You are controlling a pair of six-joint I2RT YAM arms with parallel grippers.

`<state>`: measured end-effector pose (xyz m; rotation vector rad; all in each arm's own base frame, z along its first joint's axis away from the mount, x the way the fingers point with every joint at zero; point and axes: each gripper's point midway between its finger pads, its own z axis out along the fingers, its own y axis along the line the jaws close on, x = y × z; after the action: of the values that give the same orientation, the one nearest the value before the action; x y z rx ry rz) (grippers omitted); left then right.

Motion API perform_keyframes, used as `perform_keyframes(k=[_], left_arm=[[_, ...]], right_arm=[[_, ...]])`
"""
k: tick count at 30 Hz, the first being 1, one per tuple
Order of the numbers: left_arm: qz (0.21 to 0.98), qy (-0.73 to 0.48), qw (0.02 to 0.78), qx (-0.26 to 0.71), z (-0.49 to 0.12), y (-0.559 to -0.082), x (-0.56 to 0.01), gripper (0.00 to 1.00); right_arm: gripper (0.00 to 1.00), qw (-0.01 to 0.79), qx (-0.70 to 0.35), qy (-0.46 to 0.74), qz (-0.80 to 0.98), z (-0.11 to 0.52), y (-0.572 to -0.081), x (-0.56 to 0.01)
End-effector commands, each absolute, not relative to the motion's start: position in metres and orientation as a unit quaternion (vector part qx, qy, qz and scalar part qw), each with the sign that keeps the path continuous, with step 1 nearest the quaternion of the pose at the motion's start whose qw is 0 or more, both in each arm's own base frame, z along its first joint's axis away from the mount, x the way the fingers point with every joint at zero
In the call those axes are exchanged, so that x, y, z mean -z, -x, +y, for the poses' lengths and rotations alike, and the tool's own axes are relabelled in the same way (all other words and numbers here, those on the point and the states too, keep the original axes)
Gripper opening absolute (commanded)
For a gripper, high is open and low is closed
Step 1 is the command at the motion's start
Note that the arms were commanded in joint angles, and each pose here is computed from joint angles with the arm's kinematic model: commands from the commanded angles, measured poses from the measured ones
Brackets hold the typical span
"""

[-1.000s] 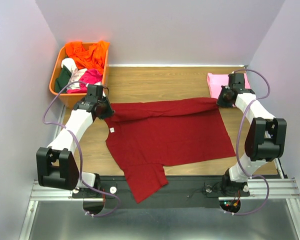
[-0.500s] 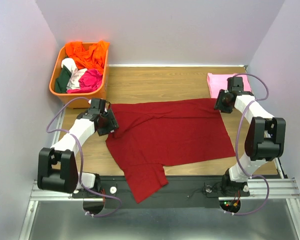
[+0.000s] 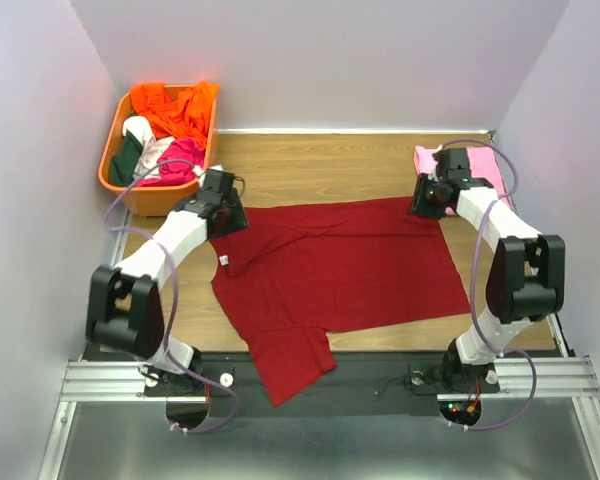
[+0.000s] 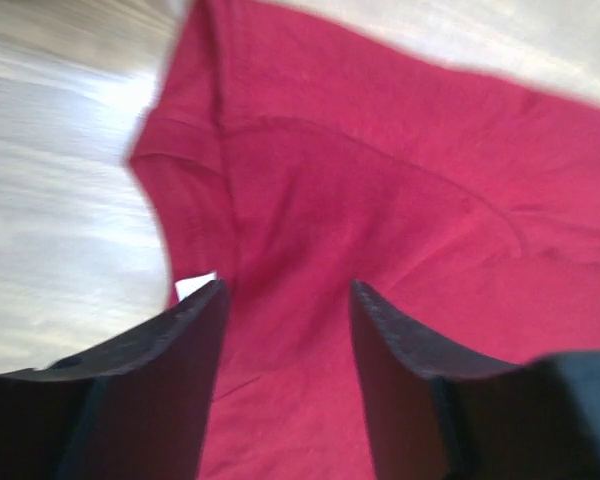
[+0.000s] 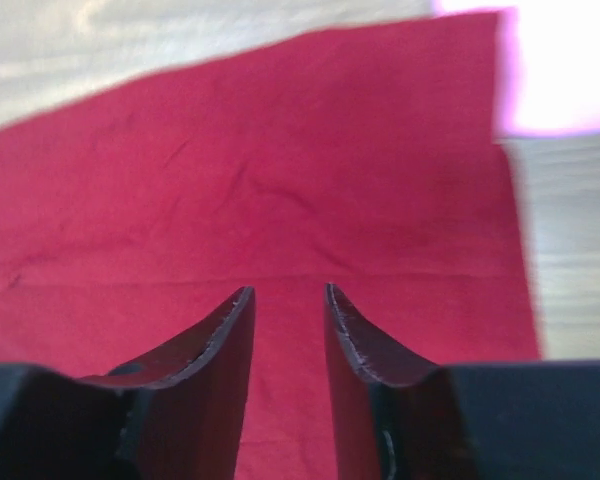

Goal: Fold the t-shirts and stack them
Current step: Fold the tshirt

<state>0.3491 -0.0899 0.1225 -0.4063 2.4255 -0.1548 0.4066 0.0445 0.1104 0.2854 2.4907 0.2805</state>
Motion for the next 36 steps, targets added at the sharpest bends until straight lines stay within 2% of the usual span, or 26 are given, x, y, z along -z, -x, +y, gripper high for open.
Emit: perform_keyframes(k=[1,7,12,21,26,31,36], left_arm=[[0.940,0.134,0.313,0.039,-0.112,-0.364,-0.097,0.59],[0.958,0.132,0.256,0.009,-0.111,-0.349,-0.049,0.51],[0.960,0.162,0.228,-0.010,-0.082,-0.322,-0.026,0.48],[0.949,0.213,0.224,-0.059,-0.006,-0.302,-0.024,0.48],[0.939,0.238,0.241,-0.064,0.018,-0.304,-0.038,0.48],[0.929,0.222,0.294,-0.020,0.000,-0.312,-0.076,0.64],[0.925,0.195,0.327,0.002,-0.022,-0.308,-0.102,0.77]], right_arm=[[0.38,0.307,-0.139,-0.084,0.938,0.068,-0.423,-0.105],[0.37,0.265,-0.106,-0.077,0.955,0.061,-0.422,-0.055],[0.37,0.230,-0.109,-0.071,0.964,0.068,-0.407,-0.025],[0.37,0.209,-0.153,-0.031,0.965,0.135,-0.376,-0.030],[0.38,0.244,-0.140,-0.042,0.959,0.130,-0.383,-0.054],[0.38,0.317,-0.103,-0.054,0.941,0.100,-0.409,-0.106],[0.39,0.314,-0.100,-0.086,0.940,0.064,-0.413,-0.111]])
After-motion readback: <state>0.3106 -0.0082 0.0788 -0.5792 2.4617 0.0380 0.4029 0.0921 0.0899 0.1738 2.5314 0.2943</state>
